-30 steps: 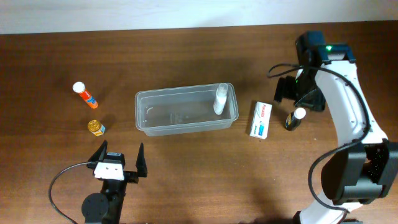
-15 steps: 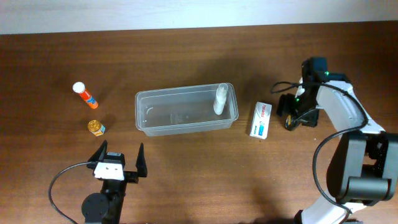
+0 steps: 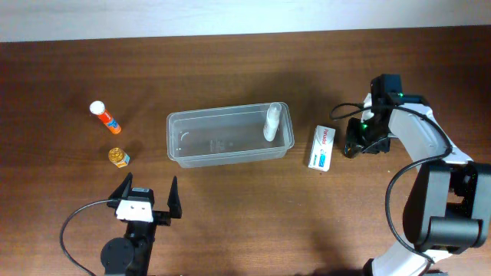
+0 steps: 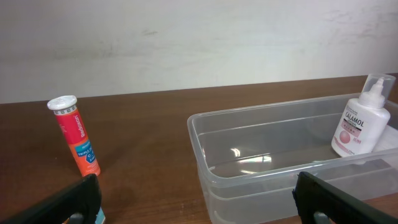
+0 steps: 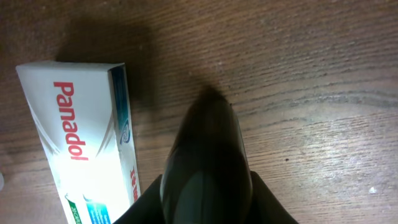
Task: Pack container
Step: 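Move the right gripper to the small dark bottle and grasp it, then carry the dark bottle with the right gripper over the container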
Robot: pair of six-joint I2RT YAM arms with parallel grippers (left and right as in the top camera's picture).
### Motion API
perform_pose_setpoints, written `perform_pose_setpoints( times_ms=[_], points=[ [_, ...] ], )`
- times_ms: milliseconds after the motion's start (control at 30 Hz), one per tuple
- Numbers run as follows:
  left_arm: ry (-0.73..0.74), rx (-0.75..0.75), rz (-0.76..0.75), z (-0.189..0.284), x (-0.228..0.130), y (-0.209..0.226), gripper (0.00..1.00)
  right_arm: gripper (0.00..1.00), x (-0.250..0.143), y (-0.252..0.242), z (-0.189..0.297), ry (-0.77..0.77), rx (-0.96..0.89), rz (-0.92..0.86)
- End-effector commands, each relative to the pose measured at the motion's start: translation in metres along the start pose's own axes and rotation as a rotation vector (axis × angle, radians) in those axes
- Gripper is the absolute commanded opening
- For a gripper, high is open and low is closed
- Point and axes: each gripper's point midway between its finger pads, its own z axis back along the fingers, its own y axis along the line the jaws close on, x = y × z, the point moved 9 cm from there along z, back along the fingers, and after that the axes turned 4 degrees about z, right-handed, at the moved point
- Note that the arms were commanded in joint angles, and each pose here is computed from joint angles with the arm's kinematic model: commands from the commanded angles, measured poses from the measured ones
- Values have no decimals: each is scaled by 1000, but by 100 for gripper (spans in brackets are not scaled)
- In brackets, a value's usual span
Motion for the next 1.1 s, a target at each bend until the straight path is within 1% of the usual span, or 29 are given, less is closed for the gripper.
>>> perform_pose_setpoints(
  times_ms=[0, 33, 167, 267, 600, 733, 867, 967, 1067],
  points=[
    [1, 4, -15, 0, -2, 0, 99, 25, 1, 0, 3, -12, 6, 34],
    [1, 3, -15, 0, -2, 0, 99, 23, 1, 0, 4, -14, 6, 39],
    [1, 4, -15, 0, -2, 0, 99, 21, 6, 2, 11, -27, 7, 58],
    [1, 3, -15, 0, -2, 0, 99, 18, 11, 3, 21, -35, 6, 70],
    [1, 3, -15, 0, -2, 0, 100, 17, 20, 17, 76, -16, 8, 120],
    [1, 4, -15, 0, -2, 0, 99, 17, 17, 44, 110, -18, 16, 193],
    [1, 3, -15, 0, -2, 0, 99, 18, 11, 80, 140, -77, 35, 292],
    [1, 4, -15, 0, -2, 0, 99, 18, 2, 105, 154, -110, 53, 363],
    [1, 4, -15, 0, -2, 0, 99, 19, -10, 130, 157, -114, 70, 404]
  ],
)
